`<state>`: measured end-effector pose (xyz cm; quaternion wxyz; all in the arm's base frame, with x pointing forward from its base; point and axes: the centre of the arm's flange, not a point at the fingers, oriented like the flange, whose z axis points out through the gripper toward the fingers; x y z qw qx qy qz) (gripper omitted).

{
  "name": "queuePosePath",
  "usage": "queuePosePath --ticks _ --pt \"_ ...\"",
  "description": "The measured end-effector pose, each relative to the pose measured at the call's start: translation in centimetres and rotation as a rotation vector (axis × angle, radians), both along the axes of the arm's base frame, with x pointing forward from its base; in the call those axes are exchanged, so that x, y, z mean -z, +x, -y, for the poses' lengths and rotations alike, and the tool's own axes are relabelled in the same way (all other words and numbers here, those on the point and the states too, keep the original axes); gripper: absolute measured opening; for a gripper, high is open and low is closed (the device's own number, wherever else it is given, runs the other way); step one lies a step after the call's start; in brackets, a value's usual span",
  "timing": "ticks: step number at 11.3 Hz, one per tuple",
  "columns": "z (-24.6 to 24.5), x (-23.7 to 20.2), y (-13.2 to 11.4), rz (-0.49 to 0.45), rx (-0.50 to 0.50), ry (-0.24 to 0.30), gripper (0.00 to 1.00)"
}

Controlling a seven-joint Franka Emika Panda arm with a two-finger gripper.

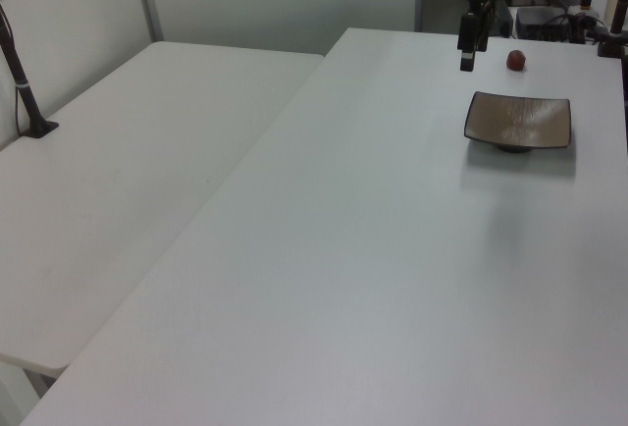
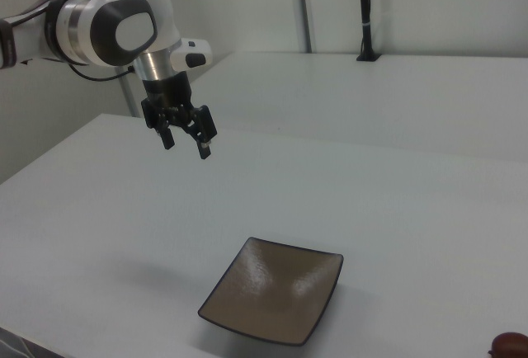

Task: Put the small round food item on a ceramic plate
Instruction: 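Move the open gripper past the plate toward the small red-brown food item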

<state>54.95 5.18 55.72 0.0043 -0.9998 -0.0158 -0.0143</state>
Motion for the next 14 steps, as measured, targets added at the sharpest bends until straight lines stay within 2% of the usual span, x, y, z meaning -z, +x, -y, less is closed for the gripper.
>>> queuePosePath --ticks 10,14 --pt "0.9 -0.2 0.1 0.006 0.016 0.002 1.0" --pt "2.1 -0.6 0.6 0.057 0.01 -0.09 1.0"
